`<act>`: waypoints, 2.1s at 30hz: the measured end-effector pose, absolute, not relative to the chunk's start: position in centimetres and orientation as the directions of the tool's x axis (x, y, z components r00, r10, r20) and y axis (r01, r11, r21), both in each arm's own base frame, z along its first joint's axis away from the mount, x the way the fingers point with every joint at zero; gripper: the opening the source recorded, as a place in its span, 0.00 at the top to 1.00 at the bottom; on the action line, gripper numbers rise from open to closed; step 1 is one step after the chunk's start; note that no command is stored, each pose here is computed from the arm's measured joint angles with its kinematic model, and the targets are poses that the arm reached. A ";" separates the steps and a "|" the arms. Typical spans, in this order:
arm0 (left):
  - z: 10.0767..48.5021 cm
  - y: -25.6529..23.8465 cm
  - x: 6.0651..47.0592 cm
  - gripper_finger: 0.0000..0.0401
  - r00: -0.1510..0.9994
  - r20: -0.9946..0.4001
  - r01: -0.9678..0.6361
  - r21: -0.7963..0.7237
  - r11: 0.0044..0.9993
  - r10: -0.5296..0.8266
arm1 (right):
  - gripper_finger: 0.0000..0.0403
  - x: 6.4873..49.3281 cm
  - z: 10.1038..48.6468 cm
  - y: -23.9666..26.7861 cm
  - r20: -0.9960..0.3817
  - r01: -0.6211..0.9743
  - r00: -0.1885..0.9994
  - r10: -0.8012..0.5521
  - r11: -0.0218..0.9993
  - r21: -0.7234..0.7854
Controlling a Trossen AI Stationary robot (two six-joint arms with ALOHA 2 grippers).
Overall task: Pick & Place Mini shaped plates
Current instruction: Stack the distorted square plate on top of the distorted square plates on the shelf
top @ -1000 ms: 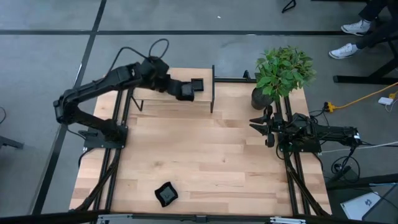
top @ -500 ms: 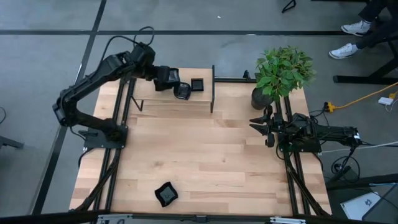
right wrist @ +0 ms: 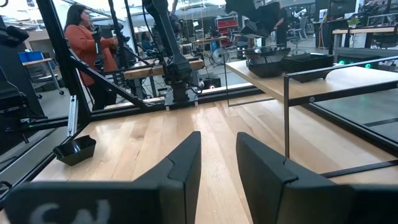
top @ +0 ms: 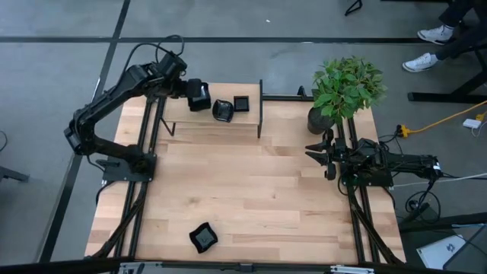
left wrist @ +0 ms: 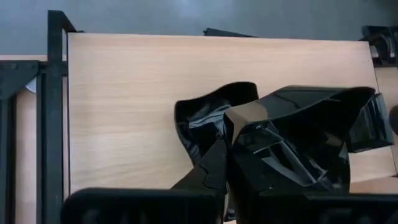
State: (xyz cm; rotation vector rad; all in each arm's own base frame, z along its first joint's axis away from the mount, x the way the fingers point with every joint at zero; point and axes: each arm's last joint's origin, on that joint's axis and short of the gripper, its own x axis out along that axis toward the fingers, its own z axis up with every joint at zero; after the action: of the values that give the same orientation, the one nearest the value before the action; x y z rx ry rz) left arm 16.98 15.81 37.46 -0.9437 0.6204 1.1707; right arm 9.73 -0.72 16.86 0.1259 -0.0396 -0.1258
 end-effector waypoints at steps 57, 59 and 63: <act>35.8 15.0 20.0 0.60 0.382 -0.877 -0.902 -0.284 0.326 0.293 | 0.74 9.7 16.9 -0.7 0.032 0.123 0.991 -0.128 0.984 0.128; 35.8 14.3 20.5 0.61 0.391 -0.877 -0.888 -0.280 0.365 0.280 | 0.74 9.7 16.9 -0.7 0.032 0.123 0.991 -0.128 0.984 0.128; 35.8 12.7 21.5 0.62 0.416 -0.873 -0.848 -0.272 0.455 0.253 | 0.74 9.7 16.9 -0.7 0.032 0.122 0.991 -0.127 0.984 0.128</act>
State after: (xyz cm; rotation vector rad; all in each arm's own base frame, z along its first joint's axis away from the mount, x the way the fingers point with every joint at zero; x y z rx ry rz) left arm 21.52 12.75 35.79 -0.8137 0.8697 0.7964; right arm 9.73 -0.71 16.86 0.1259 -0.0397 -0.1256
